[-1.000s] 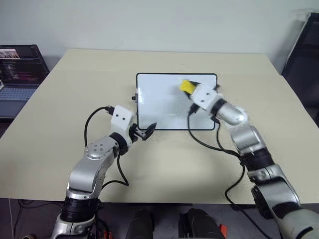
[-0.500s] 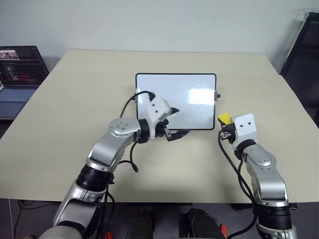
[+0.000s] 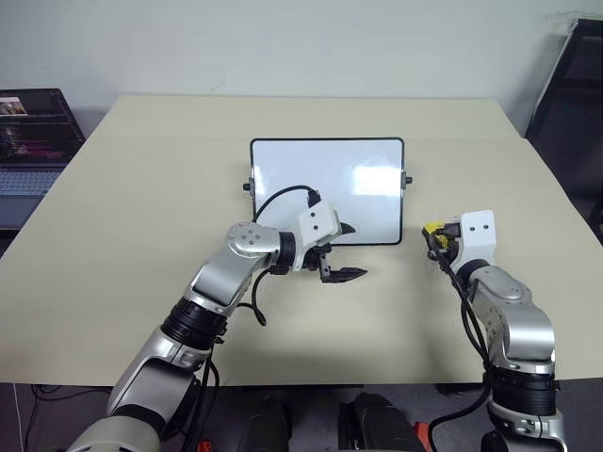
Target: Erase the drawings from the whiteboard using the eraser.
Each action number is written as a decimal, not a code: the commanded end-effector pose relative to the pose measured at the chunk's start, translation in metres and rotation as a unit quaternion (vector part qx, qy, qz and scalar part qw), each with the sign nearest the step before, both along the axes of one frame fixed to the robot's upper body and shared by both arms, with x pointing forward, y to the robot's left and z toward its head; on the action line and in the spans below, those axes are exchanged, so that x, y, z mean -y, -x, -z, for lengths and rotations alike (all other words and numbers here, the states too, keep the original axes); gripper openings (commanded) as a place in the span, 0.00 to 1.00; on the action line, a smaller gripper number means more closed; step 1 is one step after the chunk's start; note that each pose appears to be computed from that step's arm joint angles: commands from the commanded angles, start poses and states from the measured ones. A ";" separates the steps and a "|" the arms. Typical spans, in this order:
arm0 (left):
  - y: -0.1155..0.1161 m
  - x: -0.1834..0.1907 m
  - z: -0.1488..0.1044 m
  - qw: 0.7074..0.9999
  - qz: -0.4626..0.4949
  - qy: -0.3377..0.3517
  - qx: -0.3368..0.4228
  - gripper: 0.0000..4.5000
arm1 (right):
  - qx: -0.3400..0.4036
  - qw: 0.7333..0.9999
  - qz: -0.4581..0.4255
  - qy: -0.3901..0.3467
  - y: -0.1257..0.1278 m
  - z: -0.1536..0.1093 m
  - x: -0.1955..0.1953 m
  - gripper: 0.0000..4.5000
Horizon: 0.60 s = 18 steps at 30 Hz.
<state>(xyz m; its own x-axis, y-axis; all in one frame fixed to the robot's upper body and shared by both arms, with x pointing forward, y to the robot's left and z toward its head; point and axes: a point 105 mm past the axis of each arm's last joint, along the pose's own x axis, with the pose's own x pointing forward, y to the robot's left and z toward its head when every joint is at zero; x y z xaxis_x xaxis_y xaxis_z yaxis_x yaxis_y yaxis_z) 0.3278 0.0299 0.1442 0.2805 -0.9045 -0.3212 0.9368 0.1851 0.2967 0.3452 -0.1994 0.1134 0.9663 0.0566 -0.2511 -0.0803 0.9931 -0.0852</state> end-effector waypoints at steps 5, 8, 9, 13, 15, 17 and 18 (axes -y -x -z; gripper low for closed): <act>0.004 0.010 -0.008 0.999 0.022 0.004 0.024 1.00 | 0.013 0.999 0.035 -0.017 -0.007 -0.008 0.015 0.24; 0.005 0.011 -0.008 0.999 0.023 0.005 0.026 1.00 | 0.013 0.999 0.044 -0.020 -0.010 -0.008 0.019 0.32; 0.005 0.011 -0.008 0.999 0.024 0.005 0.026 1.00 | 0.013 0.999 0.043 -0.022 -0.011 -0.008 0.019 0.40; 0.005 0.009 -0.007 0.999 0.021 0.005 0.028 1.00 | 0.017 0.999 0.043 -0.026 -0.012 -0.010 0.019 0.67; 0.005 0.007 -0.006 0.999 0.017 0.006 0.027 1.00 | 0.019 0.998 0.046 -0.028 -0.012 -0.011 0.020 0.83; 0.006 0.006 -0.005 1.000 0.015 0.007 0.027 1.00 | 0.021 0.998 0.047 -0.031 -0.011 -0.012 0.020 0.98; 0.006 0.006 -0.005 1.000 0.012 0.009 0.027 1.00 | 0.024 0.998 0.046 -0.034 -0.011 -0.013 0.020 0.99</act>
